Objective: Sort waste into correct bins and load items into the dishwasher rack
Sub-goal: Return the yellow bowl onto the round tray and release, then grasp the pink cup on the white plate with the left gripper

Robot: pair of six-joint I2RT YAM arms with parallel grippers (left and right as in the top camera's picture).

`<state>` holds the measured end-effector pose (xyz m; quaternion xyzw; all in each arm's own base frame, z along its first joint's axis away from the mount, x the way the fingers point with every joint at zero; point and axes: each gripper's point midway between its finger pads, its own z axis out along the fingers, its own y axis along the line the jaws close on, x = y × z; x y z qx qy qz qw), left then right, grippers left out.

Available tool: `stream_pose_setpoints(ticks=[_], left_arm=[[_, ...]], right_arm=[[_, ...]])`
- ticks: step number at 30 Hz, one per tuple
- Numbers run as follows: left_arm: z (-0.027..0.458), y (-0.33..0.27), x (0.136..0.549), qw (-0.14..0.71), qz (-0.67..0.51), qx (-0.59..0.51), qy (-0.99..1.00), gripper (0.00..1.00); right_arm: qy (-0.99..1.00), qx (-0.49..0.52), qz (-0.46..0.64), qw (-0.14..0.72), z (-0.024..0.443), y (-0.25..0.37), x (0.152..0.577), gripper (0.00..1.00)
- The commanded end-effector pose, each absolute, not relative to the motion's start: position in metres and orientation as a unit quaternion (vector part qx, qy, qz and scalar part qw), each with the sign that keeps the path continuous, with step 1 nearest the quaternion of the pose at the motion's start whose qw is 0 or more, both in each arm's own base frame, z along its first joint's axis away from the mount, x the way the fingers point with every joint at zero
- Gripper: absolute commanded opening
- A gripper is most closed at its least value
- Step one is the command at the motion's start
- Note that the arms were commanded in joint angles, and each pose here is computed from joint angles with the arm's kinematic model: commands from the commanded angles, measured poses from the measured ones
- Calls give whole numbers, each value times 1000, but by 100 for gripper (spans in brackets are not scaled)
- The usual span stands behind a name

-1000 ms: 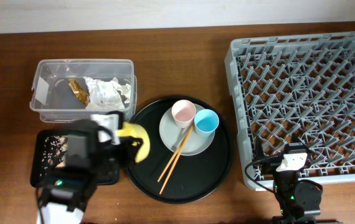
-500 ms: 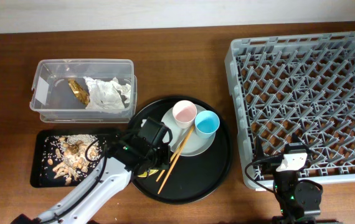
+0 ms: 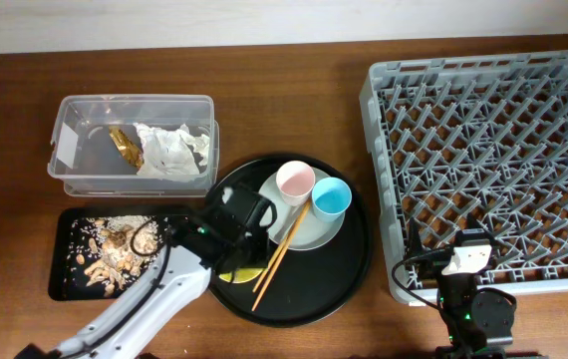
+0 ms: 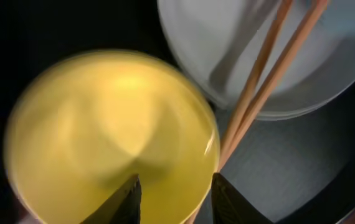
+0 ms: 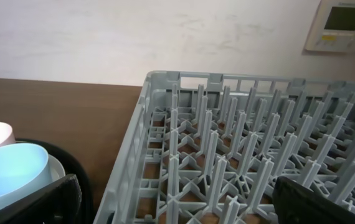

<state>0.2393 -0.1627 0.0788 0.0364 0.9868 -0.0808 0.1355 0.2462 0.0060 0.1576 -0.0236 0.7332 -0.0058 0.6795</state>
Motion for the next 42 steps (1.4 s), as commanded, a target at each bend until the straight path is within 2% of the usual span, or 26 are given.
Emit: stream_pose_setpoints(ticks=[1,4,8,16,24,33,36,38,40,42], left_arm=[[167,-158,287,261,-49,44,963,41],[209,-170,309,320,-78,37,943,53],[195,-174,315,306,-69,39,949,53],[120,-202,317,200,-76,63,975,53],[127,-220,344,250,-106,60,961,54],[90,-223,346,216,-88,62,970,54],[91,-229,349,219,-102,64,968,29],[92,-229,349,220,-104,63,968,25],[94,-232,353,229,-108,62,965,16],[97,-234,358,241,-113,61,962,15]], right_arm=[[735,-20,-9,678,155,4,246,99],[735,-20,-9,678,155,4,246,99],[735,-20,-9,678,155,4,246,99],[735,-20,-9,678,155,4,246,99],[735,-20,-9,678,155,4,246,99],[735,-20,-9,678,155,4,246,99],[735,-20,-9,678,155,4,246,99],[735,-20,-9,678,155,4,246,99],[735,-20,-9,678,155,4,246,99],[735,-20,-9,678,155,4,246,99]])
